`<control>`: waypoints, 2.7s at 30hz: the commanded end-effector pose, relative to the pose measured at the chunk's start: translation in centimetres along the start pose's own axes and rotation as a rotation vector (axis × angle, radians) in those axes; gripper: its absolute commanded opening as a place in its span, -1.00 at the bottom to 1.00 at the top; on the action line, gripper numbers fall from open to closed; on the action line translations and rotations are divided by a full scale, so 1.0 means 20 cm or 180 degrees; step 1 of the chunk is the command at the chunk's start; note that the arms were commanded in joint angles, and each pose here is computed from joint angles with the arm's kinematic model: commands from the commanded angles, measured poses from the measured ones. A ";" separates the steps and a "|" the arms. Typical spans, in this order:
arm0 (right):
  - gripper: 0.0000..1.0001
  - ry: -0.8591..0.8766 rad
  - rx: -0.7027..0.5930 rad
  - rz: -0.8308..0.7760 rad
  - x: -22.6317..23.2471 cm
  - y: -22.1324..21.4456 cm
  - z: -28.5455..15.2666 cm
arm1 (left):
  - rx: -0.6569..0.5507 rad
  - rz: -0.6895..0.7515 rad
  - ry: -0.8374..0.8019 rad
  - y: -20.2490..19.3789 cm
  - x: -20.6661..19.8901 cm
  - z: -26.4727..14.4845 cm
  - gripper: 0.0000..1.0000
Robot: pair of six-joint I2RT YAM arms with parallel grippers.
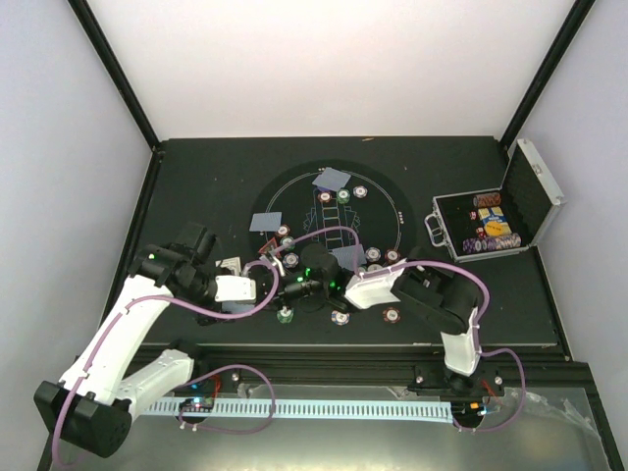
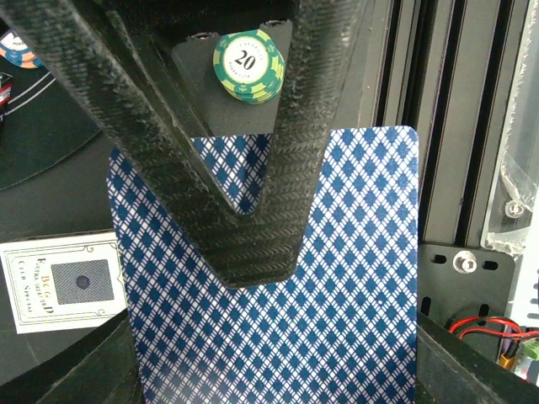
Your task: Distribute texas hold em gaming equipment
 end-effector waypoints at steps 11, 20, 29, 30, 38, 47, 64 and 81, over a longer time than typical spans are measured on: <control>0.09 -0.0199 -0.0065 -0.0043 0.08 0.01 0.00 | -0.0014 0.0091 0.0107 0.01 0.01 -0.02 -0.97; 0.04 0.0081 0.0025 0.0007 0.14 0.03 0.07 | -0.0030 0.0086 0.0111 0.02 0.03 -0.01 -0.97; -0.05 -0.0128 0.0023 0.0125 0.03 0.00 0.07 | -0.0028 0.0080 0.0124 0.02 0.04 -0.01 -0.97; -0.08 -0.0179 0.0010 0.0141 0.02 0.01 0.07 | -0.0034 0.0079 0.0128 0.03 0.04 -0.02 -0.97; -0.14 -0.0422 -0.0047 0.0183 -0.08 0.01 0.03 | -0.0073 0.0102 0.0181 0.04 0.03 -0.05 -0.97; -0.30 -0.0500 -0.0171 0.0181 -0.10 0.00 -0.08 | -0.0080 0.0109 0.0189 0.03 0.03 -0.05 -0.97; -0.39 -0.0562 -0.0160 -0.0021 0.03 -0.02 -0.15 | -0.0045 0.0093 0.0183 0.02 0.04 -0.01 -0.97; -0.68 -0.0622 -0.0192 -0.0066 0.09 -0.02 -0.25 | -0.0026 0.0091 0.0189 0.01 0.04 -0.01 -0.97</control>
Point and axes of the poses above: each gripper's point midway between its finger pads, its own z axis out along the fingers, its own x axis along the line the jaws close on, y = z × x, the point moved 8 cm from there along -z, back along the fingers, and after that the axes turned 2 degrees about z, right-handed, at the moved point
